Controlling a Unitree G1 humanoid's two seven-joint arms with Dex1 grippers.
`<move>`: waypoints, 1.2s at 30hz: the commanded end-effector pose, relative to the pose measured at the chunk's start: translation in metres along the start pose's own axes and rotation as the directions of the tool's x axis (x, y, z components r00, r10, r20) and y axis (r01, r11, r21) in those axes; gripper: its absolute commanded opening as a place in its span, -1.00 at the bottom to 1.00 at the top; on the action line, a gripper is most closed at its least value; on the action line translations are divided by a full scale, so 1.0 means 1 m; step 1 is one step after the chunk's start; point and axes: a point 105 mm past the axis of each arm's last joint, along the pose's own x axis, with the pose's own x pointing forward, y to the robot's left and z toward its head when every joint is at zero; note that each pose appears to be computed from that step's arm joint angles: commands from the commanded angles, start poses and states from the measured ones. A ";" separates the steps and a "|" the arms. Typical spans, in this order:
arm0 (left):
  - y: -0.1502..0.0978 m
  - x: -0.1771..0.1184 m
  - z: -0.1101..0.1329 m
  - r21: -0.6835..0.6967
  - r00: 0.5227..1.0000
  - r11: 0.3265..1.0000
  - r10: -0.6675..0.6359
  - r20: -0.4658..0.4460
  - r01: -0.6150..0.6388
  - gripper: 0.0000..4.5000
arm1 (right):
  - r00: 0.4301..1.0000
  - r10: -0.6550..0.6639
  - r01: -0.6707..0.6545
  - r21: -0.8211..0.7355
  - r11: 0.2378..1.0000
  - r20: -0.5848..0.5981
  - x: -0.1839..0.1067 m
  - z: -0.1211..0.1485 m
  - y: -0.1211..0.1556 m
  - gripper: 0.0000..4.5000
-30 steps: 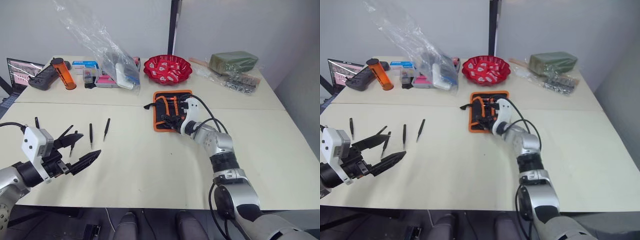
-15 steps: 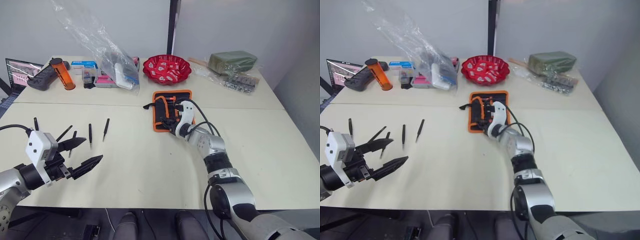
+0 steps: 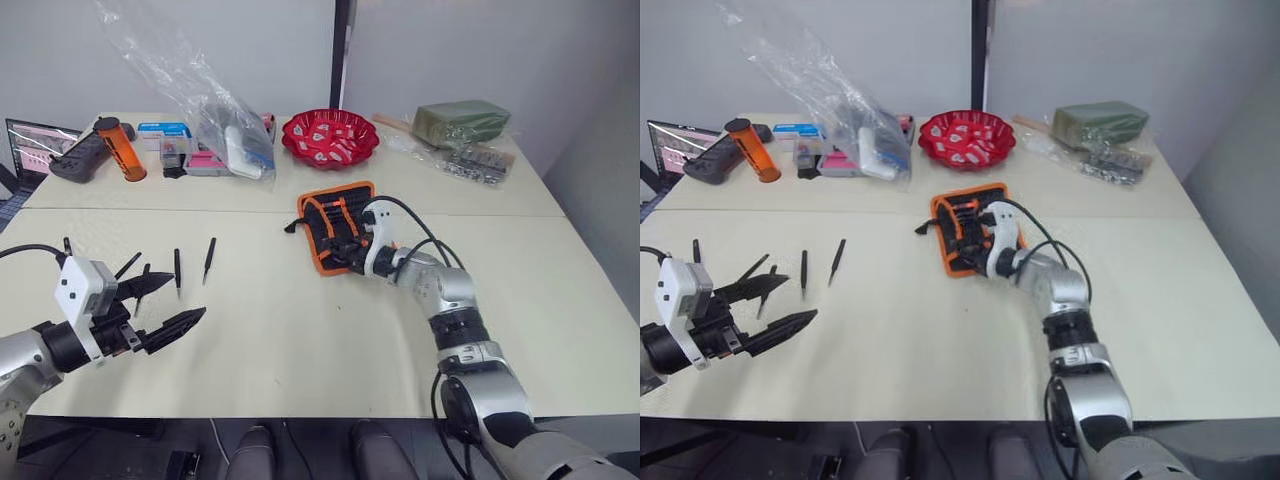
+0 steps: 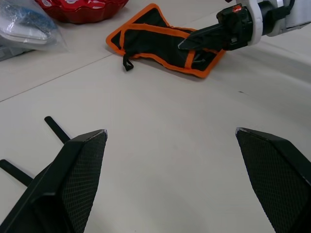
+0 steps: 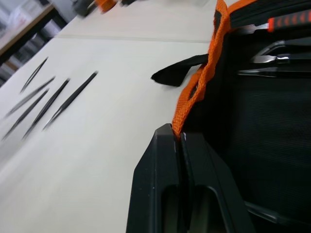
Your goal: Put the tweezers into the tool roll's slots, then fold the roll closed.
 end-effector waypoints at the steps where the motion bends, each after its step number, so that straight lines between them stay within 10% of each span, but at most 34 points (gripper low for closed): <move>1: 0.002 0.005 0.004 -0.007 0.999 0.999 -0.041 -0.004 0.041 1.00 | 0.985 0.160 -0.169 -0.140 0.976 -0.070 -0.014 0.002 0.032 -0.99; 11: -0.002 0.040 0.008 0.144 0.956 0.946 -0.281 -0.088 0.292 1.00 | 0.898 0.240 -0.378 -0.369 0.849 -0.368 -0.060 -0.039 0.060 -0.99; 21: 0.006 0.106 0.010 0.470 0.858 0.718 -0.445 -0.259 0.514 1.00 | 0.938 0.168 -0.287 -0.406 0.867 -0.305 -0.061 -0.036 0.057 -0.99; 36: 0.002 0.193 0.020 0.771 0.838 0.392 -0.442 -0.321 0.502 1.00 | 0.967 0.113 -0.201 -0.409 0.890 -0.228 -0.056 -0.035 0.062 -0.99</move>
